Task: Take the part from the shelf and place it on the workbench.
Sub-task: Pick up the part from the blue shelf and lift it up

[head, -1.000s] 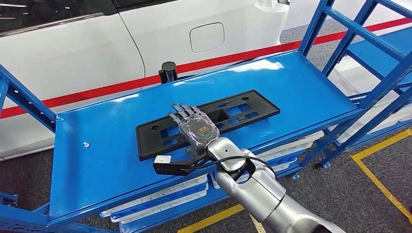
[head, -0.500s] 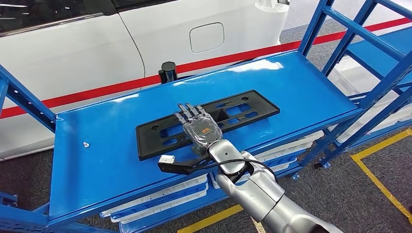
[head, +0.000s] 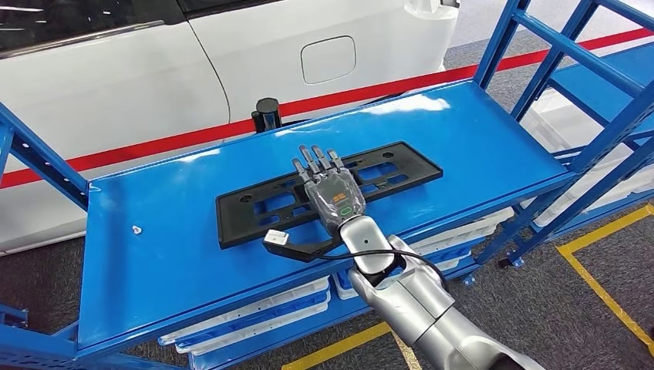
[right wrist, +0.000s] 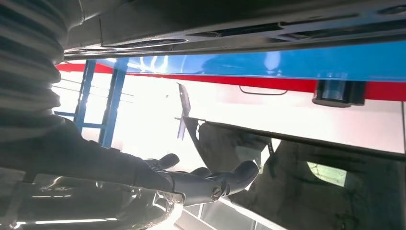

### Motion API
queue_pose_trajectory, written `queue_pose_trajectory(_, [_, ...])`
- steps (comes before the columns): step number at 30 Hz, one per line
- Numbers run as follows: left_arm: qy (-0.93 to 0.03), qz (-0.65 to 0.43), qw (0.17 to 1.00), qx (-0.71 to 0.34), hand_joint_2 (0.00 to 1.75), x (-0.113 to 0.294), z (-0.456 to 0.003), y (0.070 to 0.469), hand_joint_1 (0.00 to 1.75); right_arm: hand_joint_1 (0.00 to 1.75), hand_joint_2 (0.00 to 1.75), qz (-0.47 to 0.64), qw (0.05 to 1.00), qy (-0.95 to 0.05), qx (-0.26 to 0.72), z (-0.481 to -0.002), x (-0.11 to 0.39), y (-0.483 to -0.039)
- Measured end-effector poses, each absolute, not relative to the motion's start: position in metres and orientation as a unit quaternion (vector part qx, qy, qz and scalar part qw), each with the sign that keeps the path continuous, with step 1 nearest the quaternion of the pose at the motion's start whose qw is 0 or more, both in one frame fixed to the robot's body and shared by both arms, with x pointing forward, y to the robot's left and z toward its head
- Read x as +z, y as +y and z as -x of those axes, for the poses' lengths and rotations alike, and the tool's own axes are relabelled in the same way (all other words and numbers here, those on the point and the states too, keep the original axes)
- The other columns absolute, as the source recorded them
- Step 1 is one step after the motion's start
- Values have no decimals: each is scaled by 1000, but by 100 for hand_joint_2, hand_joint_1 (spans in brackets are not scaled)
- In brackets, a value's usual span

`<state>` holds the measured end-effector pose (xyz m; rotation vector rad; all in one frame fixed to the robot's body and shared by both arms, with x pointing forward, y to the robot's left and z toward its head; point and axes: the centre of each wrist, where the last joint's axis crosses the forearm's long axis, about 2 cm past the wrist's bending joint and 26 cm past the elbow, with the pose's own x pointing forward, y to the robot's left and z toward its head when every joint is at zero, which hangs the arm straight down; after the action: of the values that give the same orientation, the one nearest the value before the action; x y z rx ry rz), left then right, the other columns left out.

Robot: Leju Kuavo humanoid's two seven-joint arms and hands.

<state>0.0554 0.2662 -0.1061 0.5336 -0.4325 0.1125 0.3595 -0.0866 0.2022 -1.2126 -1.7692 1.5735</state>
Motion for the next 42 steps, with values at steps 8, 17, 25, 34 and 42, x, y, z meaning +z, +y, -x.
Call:
queue_pose_trajectory(8, [-199, -266, 941, 63, 0, -106, -54, 267, 0, 38, 175, 426, 270, -613, 608, -362, 191, -78])
queue_pose_trajectory(17, [-195, -265, 942, 62, 0, -107, -50, 269, 0, 141, 175, 417, 289, -586, 632, -362, 182, -74])
queue_pose_trajectory(25, [-194, -266, 942, 62, 0, -107, -49, 269, 0, 168, 175, 416, 294, -579, 637, -362, 178, -76])
queue_pose_trajectory(34, [-206, -252, 944, 46, 0, -107, -49, 269, 0, 175, 175, 448, 323, -554, 623, -367, 177, -88])
queue_pose_trajectory(42, [-216, -252, 943, 35, 0, -107, -50, 270, 0, 175, 175, 465, 345, -551, 601, -366, 177, -107])
